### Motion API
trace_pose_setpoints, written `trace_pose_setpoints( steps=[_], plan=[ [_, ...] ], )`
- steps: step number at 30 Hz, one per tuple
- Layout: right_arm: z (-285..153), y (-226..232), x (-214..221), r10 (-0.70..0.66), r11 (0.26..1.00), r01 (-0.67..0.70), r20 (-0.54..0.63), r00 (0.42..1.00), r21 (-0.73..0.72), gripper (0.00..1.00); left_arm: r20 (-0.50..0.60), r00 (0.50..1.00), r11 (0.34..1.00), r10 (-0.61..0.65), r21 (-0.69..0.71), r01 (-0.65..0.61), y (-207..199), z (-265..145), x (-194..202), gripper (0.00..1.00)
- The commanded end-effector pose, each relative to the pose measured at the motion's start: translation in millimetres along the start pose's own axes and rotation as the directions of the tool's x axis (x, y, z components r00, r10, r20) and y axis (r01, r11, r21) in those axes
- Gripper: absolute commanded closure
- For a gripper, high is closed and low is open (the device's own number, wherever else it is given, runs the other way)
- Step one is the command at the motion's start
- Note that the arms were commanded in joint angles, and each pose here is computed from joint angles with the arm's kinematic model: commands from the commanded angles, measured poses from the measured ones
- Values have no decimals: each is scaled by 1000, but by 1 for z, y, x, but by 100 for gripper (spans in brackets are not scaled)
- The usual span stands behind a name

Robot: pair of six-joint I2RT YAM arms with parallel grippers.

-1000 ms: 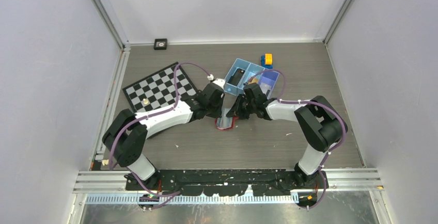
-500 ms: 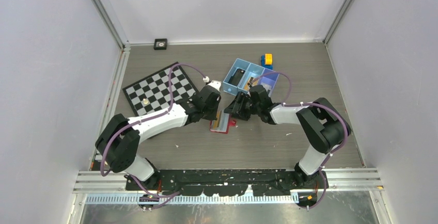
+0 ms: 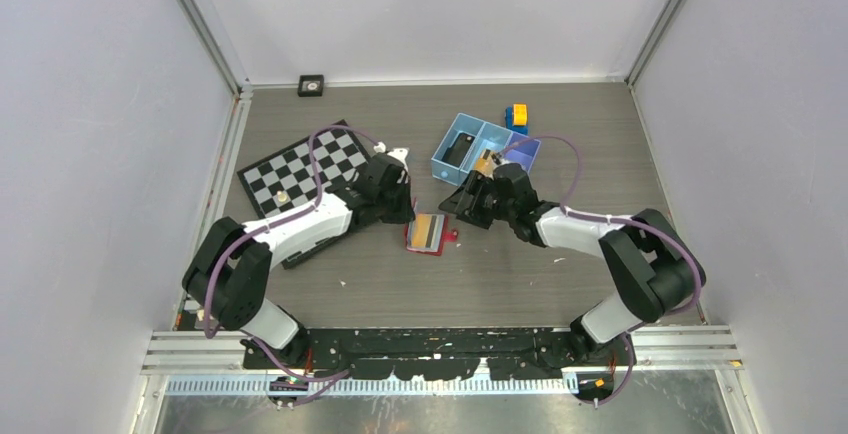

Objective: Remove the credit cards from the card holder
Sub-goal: Remove the credit card from the card holder.

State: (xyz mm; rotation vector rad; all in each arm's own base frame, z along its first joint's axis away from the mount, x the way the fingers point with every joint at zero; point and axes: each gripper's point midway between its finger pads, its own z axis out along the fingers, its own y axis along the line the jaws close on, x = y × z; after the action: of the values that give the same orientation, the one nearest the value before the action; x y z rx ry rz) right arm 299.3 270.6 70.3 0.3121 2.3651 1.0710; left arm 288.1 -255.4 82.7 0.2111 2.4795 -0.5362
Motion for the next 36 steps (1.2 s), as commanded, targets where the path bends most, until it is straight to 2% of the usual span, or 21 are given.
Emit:
trace_pose_setpoints(
  steps=[1, 4, 6, 10, 14, 20, 21, 23, 25, 26, 28, 32, 34, 36],
  plan=[
    [-6, 19, -13, -58, 998, 59, 48, 997, -35, 37, -24, 998, 997, -52, 63, 54, -3, 6, 4, 100],
    [1, 27, -2, -74, 995, 73, 0, 997, -62, 45, -32, 996, 994, -77, 72, 80, 1, 7, 4, 100],
    [6, 38, 10, -82, 991, 76, -50, 995, -112, 53, -40, 994, 991, -98, 87, 101, 3, 8, 4, 100],
    [18, 52, 23, -85, 979, 64, -107, 991, -192, 81, -49, 990, 984, -135, 107, 140, 9, 9, 4, 100],
    [32, 51, 29, -65, 977, 34, -144, 987, -209, 92, -46, 988, 983, -150, 103, 154, 15, 8, 3, 100],
    [52, 47, 35, -55, 979, 20, -170, 984, -203, 93, -50, 984, 981, -168, 92, 172, 23, 7, 4, 100],
    [53, 48, 36, -55, 978, 19, -171, 984, -209, 94, -54, 983, 980, -173, 92, 177, 25, 7, 6, 96],
    [56, 48, 37, -57, 978, 21, -171, 984, -206, 94, -57, 982, 977, -179, 109, 185, 25, 5, 6, 81],
    [57, 46, 38, -58, 980, 24, -172, 983, -196, 94, -58, 981, 973, -184, 133, 190, 23, 4, 8, 59],
    [57, 45, 38, -58, 981, 24, -172, 983, -192, 94, -59, 981, 971, -185, 144, 192, 22, 3, 8, 53],
    [59, 41, 38, -57, 984, 26, -173, 983, -176, 94, -59, 982, 966, -182, 174, 189, 17, 1, 7, 47],
    [60, 37, 40, -53, 986, 24, -177, 983, -163, 94, -97, 978, 955, -184, 219, 201, 9, 7, 11, 47],
    [61, 37, 40, -52, 986, 22, -179, 983, -162, 94, -117, 975, 954, -187, 217, 209, 10, 10, 13, 56],
    [59, 38, 40, -52, 986, 23, -176, 983, -166, 94, -122, 973, 953, -195, 212, 217, 12, 12, 13, 70]
  ],
)
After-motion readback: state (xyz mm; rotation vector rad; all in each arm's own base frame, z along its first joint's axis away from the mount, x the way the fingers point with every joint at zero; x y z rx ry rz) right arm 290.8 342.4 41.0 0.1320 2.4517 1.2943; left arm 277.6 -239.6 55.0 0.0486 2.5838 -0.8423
